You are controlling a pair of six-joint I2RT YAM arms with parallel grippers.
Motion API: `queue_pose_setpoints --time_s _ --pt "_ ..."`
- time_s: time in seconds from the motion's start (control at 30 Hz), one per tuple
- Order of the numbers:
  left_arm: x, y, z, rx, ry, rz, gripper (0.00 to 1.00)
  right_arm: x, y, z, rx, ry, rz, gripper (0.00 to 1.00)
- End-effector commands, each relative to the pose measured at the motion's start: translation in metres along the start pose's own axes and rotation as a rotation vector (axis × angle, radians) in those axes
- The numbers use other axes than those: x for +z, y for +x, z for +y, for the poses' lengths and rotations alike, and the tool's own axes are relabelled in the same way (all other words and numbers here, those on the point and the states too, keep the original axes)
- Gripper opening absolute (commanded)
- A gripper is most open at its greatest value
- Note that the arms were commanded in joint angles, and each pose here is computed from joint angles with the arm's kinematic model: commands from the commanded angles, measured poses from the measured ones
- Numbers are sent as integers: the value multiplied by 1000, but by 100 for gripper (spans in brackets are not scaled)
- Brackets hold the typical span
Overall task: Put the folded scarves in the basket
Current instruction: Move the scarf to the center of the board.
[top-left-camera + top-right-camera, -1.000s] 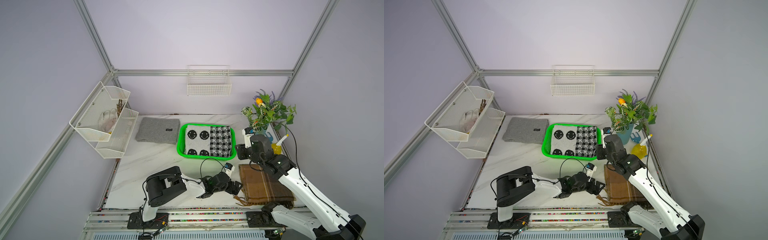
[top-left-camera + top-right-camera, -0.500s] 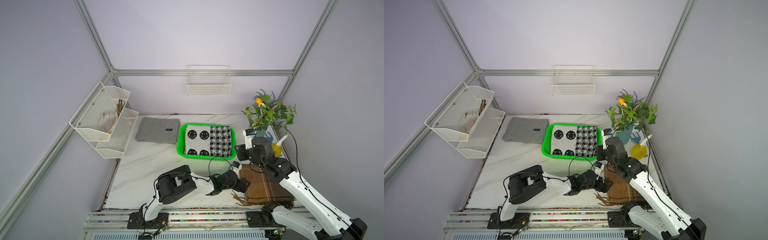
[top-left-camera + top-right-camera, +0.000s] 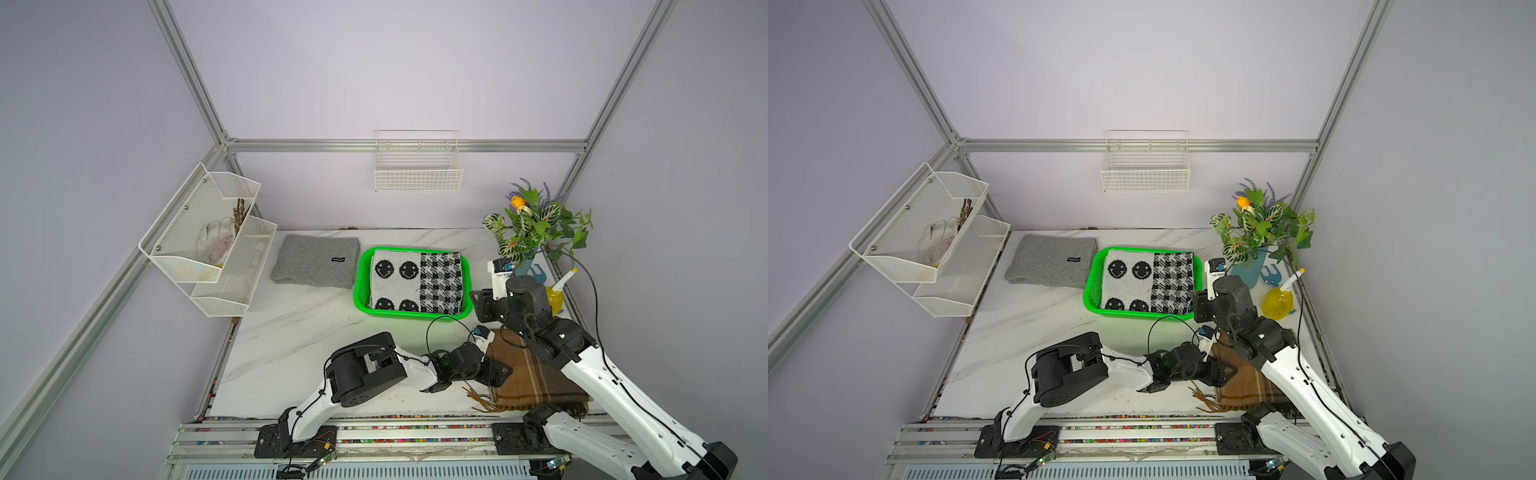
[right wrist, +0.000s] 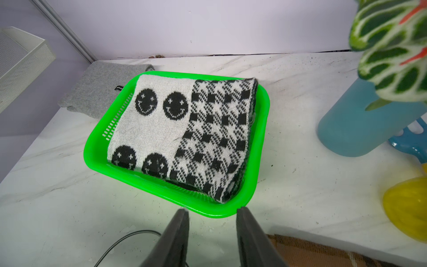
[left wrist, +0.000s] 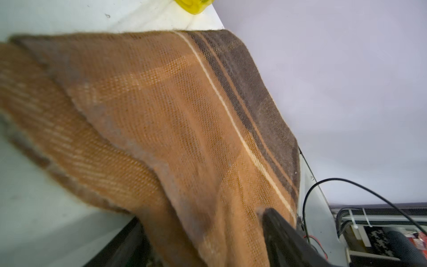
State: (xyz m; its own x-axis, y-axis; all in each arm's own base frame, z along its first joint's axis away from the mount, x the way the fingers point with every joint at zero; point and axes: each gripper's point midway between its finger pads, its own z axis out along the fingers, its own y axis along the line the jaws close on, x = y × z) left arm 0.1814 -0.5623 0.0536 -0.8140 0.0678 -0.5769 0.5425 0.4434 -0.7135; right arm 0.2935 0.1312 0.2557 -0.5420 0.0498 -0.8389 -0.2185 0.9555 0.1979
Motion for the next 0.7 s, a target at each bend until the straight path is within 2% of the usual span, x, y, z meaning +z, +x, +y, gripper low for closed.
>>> queue_pose_setpoints --time_s 0.0,0.07,0.2,0.27,0.37,0.5,0.67 --pt "9 36 14 -44 -27 113 72 -2 -5 -1 -4 2 -35 39" --pt "9 36 15 -34 -36 112 67 -1 -4 0 -6 1 -31 39" --pt "13 41 13 -45 4 119 36 -2 -4 -1 -9 0 -34 38" --pt "11 40 18 -58 10 109 16 -2 -4 -1 -8 0 -39 38" --pt "0 32 33 -62 -32 91 9 0 -2 0 -7 -6 -34 37" --pt "-37 16 58 -117 -55 35 0 5 3 2 -6 -19 -15 36" --pt "-79 17 78 -107 -123 26 0 7 6 4 -6 -30 -4 36"
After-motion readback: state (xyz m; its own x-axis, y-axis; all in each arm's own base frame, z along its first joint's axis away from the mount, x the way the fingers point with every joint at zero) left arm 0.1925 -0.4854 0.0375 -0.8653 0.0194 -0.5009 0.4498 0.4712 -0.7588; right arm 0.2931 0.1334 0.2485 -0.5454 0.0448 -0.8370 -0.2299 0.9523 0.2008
